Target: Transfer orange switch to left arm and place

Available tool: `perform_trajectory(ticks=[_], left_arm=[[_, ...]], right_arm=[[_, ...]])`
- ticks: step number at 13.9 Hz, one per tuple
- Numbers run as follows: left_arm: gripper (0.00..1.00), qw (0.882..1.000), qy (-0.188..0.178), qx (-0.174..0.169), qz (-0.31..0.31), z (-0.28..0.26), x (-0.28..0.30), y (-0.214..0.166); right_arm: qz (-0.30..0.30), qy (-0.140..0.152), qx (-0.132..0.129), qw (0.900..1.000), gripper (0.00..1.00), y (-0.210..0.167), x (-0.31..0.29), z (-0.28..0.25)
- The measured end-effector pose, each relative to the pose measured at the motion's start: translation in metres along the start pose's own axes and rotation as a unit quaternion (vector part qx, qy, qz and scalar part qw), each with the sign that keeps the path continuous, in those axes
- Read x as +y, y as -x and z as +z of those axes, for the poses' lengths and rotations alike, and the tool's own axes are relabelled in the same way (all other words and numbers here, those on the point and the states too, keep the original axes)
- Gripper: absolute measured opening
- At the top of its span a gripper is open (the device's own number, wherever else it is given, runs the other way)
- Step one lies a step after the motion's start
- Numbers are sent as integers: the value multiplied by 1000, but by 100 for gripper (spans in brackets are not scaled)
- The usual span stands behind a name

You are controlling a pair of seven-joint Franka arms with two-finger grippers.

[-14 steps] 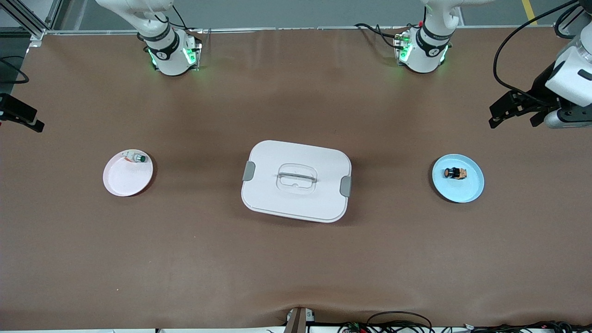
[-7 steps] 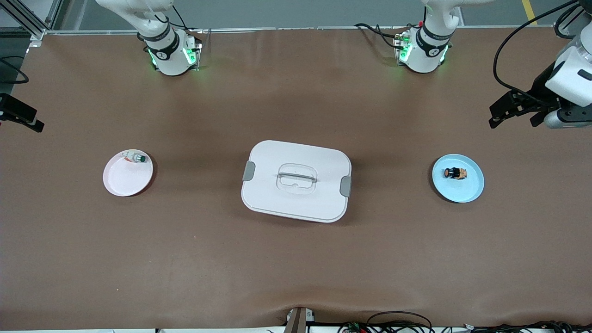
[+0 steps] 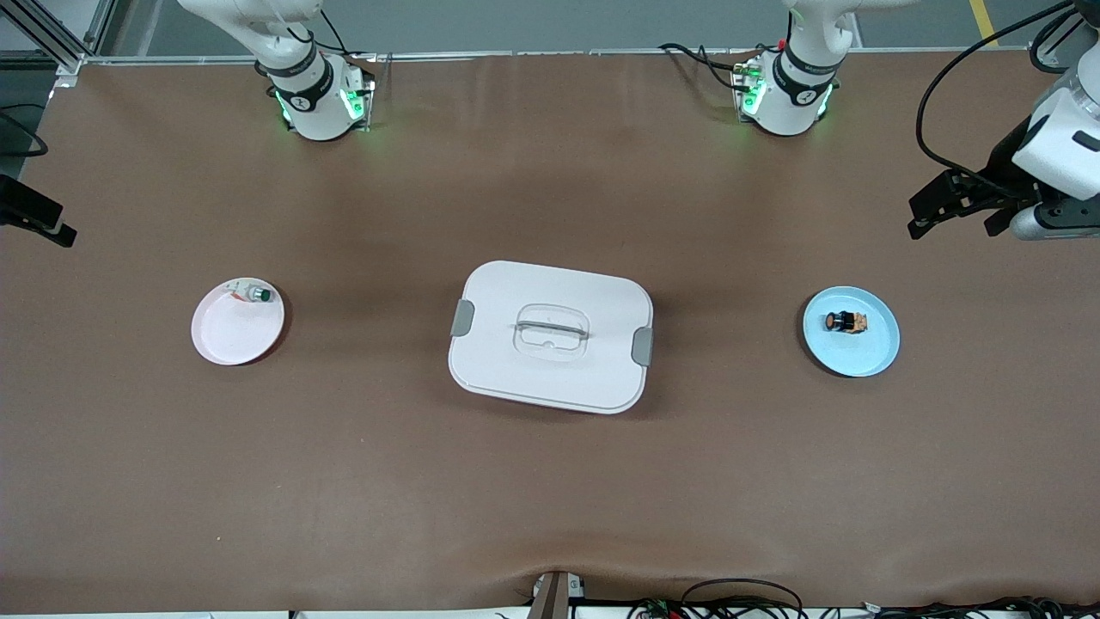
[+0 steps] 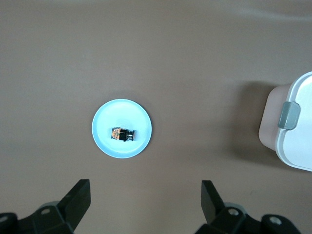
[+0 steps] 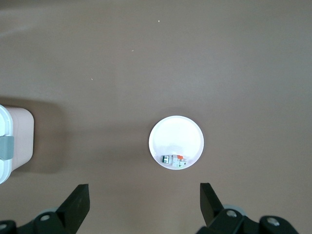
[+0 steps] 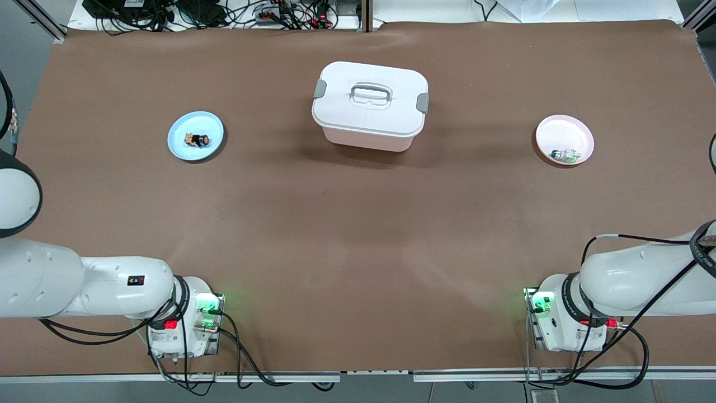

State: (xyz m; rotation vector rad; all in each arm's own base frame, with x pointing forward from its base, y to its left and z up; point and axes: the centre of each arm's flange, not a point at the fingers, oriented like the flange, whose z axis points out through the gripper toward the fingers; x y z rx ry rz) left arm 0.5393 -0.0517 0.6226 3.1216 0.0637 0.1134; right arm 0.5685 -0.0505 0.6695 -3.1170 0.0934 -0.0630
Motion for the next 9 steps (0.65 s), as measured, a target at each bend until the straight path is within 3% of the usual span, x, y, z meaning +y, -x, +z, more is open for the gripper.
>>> perform_trajectory(ticks=[9], left_arm=[[100, 1000, 0, 0, -1, 0, 0, 0]], right_arm=[[-1, -14, 0, 1000, 100, 0, -3, 0]])
